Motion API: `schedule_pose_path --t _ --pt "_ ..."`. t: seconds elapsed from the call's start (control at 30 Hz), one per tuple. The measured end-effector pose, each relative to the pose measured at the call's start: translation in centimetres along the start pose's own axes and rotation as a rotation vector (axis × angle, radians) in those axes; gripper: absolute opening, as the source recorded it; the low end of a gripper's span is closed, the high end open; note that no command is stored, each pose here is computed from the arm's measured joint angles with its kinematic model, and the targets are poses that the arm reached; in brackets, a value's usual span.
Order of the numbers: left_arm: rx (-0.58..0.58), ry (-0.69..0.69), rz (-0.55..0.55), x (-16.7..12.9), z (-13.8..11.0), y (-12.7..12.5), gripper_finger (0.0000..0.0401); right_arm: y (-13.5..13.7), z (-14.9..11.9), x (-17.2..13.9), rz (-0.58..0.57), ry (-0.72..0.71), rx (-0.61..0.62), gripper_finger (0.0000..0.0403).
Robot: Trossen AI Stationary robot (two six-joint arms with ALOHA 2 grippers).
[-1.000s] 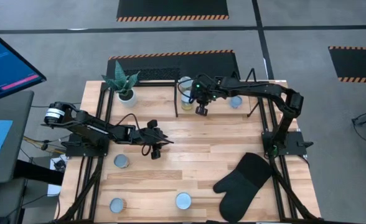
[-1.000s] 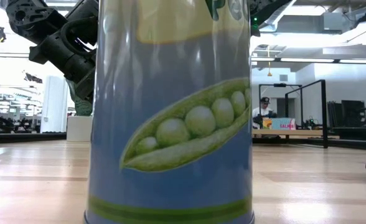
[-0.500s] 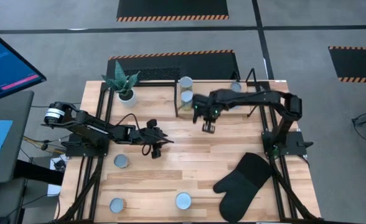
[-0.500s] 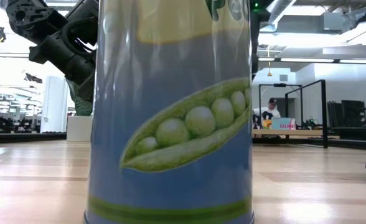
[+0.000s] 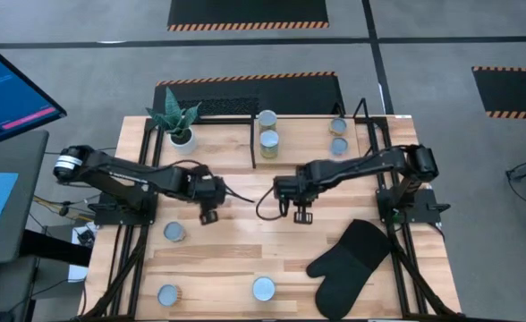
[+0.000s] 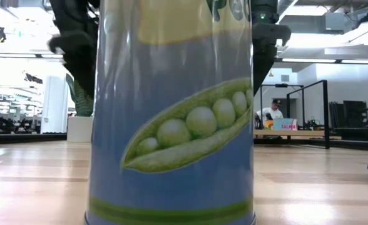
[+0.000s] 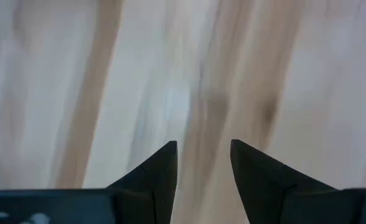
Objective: Pick and place cans onto a shelf
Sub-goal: Move the canned green peas to the middle left of the table
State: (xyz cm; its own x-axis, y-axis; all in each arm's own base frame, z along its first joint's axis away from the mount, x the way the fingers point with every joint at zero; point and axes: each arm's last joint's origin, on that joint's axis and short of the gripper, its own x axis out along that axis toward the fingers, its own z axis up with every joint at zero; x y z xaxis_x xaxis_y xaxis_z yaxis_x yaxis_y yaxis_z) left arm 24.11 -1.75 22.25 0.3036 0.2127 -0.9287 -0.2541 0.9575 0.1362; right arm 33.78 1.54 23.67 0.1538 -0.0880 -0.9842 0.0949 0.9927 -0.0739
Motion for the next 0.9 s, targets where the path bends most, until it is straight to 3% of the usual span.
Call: schedule_pose_path --t 0.27,0.47,0.57,0.73,0.9 --pt "-0.148 0.365 0.075 -2.8 -3.6 -1.3 0.014 1.1 -0.2 -0.2 -0.122 -0.022 -0.013 0.0025" --pt "-0.195 0.617 0.018 -4.2 -7.2 -4.2 0.0133 1.1 -0.2 -0.2 -0.134 -0.019 -0.031 0.0027" --pt "-0.212 0.645 0.008 -4.9 -8.4 -5.7 0.0103 1.1 -0.2 -0.2 -0.134 -0.019 -0.032 0.0023" --pt "-0.237 0.575 0.035 -5.2 -9.4 -7.4 0.0013 1.1 -0.2 -0.2 -0.133 -0.022 -0.032 0.0022" --pt "-0.298 0.584 0.071 -5.6 -10.1 -7.8 0.0003 1.1 -0.2 -0.2 -0.133 -0.023 -0.031 0.0028"
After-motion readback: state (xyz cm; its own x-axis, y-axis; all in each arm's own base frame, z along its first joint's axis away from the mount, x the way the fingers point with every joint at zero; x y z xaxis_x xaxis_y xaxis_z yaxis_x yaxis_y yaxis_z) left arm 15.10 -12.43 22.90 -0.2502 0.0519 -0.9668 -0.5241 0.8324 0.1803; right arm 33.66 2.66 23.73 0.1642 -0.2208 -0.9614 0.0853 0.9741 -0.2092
